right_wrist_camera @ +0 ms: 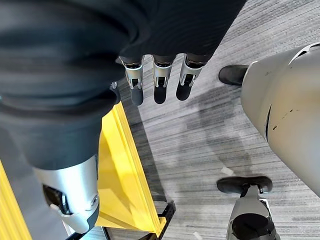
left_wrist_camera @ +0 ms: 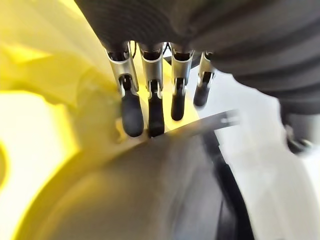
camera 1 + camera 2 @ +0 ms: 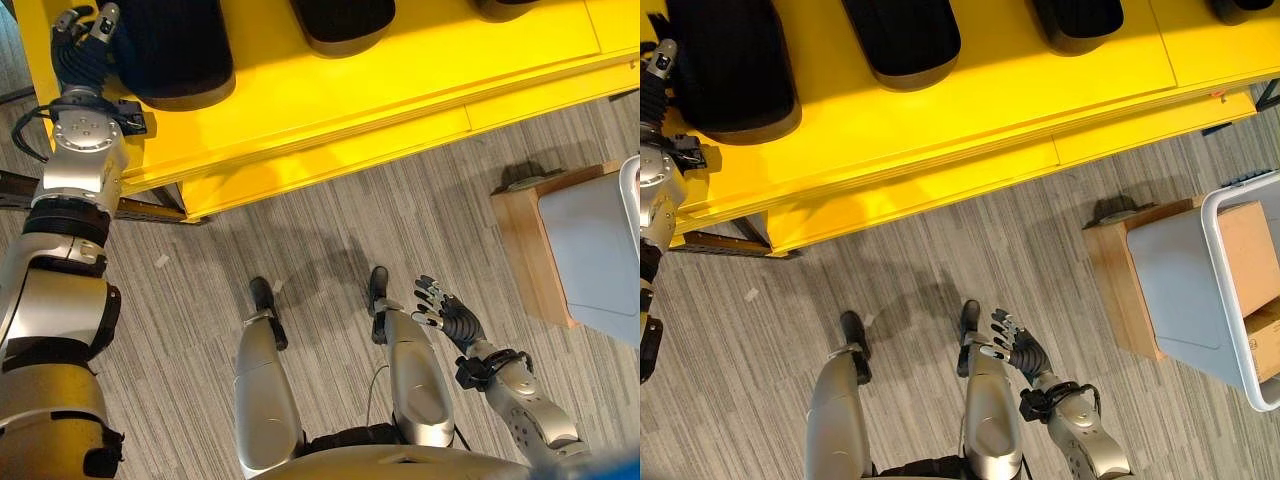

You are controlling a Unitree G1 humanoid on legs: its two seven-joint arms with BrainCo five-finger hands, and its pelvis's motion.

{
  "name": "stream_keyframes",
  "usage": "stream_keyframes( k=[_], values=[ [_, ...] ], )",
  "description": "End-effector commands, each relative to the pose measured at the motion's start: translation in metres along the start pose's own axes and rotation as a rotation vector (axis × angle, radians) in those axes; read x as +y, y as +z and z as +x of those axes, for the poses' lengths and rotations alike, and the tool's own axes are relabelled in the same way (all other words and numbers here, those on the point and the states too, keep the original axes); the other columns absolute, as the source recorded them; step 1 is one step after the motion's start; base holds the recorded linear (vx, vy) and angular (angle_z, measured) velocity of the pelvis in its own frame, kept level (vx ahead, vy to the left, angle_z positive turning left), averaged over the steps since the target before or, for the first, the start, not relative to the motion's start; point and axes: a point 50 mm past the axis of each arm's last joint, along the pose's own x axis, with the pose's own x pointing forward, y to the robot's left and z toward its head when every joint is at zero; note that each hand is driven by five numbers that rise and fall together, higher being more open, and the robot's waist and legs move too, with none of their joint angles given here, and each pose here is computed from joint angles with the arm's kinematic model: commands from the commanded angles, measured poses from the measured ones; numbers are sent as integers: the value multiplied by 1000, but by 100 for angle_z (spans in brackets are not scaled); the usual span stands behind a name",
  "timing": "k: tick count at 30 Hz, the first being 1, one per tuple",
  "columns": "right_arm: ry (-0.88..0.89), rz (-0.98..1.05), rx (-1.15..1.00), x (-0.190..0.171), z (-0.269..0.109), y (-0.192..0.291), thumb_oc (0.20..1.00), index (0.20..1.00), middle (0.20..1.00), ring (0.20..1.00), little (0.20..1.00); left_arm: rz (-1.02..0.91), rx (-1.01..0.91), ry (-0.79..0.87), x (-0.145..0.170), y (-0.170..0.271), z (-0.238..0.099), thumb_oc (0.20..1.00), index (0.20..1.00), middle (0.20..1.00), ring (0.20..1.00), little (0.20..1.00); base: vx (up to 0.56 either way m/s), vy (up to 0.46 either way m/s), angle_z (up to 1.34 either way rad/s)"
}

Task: Move parts from the plastic box to the shelf.

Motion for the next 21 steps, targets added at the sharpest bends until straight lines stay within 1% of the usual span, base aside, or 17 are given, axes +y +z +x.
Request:
stream_keyframes(
  k=[1, 12, 19, 21],
  values=[
    [-21, -15, -15, -12, -11, 4, 1000, 1000, 1000, 1000, 1000, 12, -35, 55, 23, 12, 8, 1000, 1000, 1000, 1000, 1000, 0, 0, 0],
    [-25, -34, -10, -16, -10, 7, 1000, 1000, 1000, 1000, 1000, -21, -24, 62, 26, 11, 8, 1000, 1000, 1000, 1000, 1000, 0, 0, 0],
    [-36, -42, -1, -20, -12, 6, 1000, 1000, 1000, 1000, 1000, -23, -80, -27, 16, 10, -3, 1000, 1000, 1000, 1000, 1000, -4, -5, 1],
    [-38, -45, -1, -21, -12, 6, 1000, 1000, 1000, 1000, 1000, -14, -86, -34, 17, 8, -6, 1000, 1000, 1000, 1000, 1000, -4, 0, 3]
  ],
)
